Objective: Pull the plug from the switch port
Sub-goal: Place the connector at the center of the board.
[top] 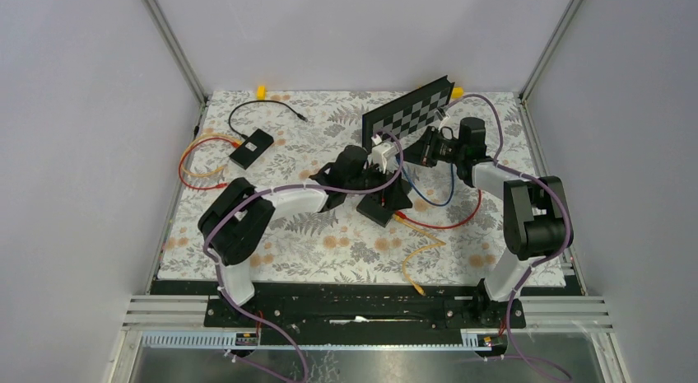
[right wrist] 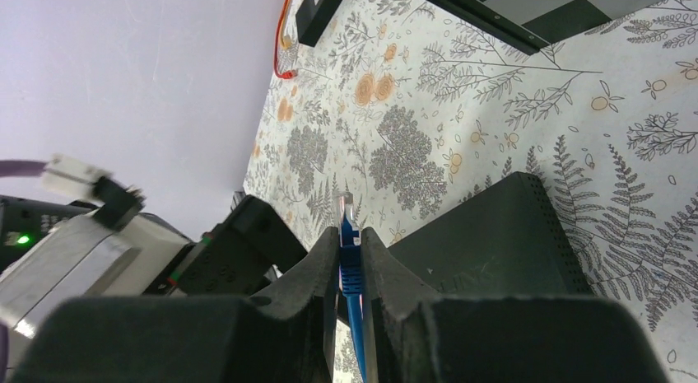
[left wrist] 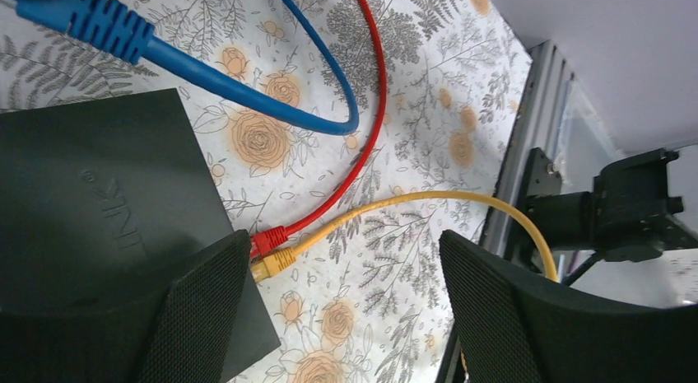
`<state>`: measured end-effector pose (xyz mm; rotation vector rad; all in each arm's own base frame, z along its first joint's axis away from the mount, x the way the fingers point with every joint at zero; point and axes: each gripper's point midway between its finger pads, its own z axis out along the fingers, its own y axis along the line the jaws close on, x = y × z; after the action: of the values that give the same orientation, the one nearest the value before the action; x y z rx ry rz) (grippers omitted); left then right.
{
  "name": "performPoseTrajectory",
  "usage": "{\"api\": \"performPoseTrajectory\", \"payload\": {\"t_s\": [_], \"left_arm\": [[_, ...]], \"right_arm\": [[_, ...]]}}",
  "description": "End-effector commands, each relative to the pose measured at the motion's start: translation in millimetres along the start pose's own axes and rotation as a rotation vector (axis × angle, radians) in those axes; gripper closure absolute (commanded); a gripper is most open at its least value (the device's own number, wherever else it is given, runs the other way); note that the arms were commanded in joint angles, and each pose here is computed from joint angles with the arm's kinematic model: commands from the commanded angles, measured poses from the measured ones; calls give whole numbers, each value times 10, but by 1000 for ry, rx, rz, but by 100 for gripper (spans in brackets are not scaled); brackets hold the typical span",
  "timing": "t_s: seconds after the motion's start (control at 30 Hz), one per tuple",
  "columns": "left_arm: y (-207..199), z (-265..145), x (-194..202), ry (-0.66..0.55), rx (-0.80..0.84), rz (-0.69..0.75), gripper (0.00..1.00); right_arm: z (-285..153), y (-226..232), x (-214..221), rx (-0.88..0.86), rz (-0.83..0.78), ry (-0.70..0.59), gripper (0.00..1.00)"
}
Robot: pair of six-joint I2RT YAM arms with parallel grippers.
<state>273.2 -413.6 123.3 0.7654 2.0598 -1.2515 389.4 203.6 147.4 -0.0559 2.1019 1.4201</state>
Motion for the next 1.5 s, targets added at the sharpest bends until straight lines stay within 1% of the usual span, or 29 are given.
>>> {"api": "performPoseTrajectory", "payload": {"t_s": [0.0,0.2,0.3,0.47,0.63,0.73,0.87,0.9,0.97,1.07,1.1,1.17,1.2,1.23,1.3,1.33,1.37,1.47], "left_arm": [[-164,79,-355,-83,130,-71,16],[-124,211,-440,-82,174,-81,19],[-56,239,-483,-95,166,-83,21],[47,304,-590,-110,162,-101,32],[149,385,-644,-117,145,-117,39],[199,413,-662,-119,147,-135,48],[227,369,-677,-118,155,-134,65],[259,328,-679,-119,151,-136,72],[287,219,-737,-130,152,-127,81],[336,-6,-828,-141,142,-86,98],[342,-87,-847,-138,139,-65,100],[325,-261,-877,-123,136,-4,100],[306,-344,-866,-109,136,28,100],[279,-437,-870,-106,137,81,100],[176,-670,-911,-122,148,136,100],[173,-762,-909,-132,153,143,100],[117,-900,-975,-167,158,165,100],[172,-1234,-1054,-235,124,166,100]], "right_arm": [[-46,249,-199,-50,-65,-74,100],[-50,241,-175,-51,-61,-70,100],[-51,244,-167,-52,-59,-68,100],[-48,242,-164,-55,-56,-67,100],[-59,256,-155,-57,-58,-66,100],[-66,259,-150,-56,-64,-67,100],[-88,282,-166,-53,-85,-68,99],[-98,282,-171,-50,-91,-67,96],[-138,286,-214,-45,-106,-73,87],[-216,279,-284,-29,-109,-80,62],[-244,270,-310,-21,-114,-80,56],[-286,260,-343,-4,-125,-75,41],[-303,254,-355,5,-131,-71,38],[-325,241,-371,18,-151,-72,35],[-361,247,-405,39,-186,-70,34],[-381,249,-413,47,-205,-70,34],[-400,244,-412,59,-220,-67,34],[-458,236,-392,93,-265,-56,33]]}}
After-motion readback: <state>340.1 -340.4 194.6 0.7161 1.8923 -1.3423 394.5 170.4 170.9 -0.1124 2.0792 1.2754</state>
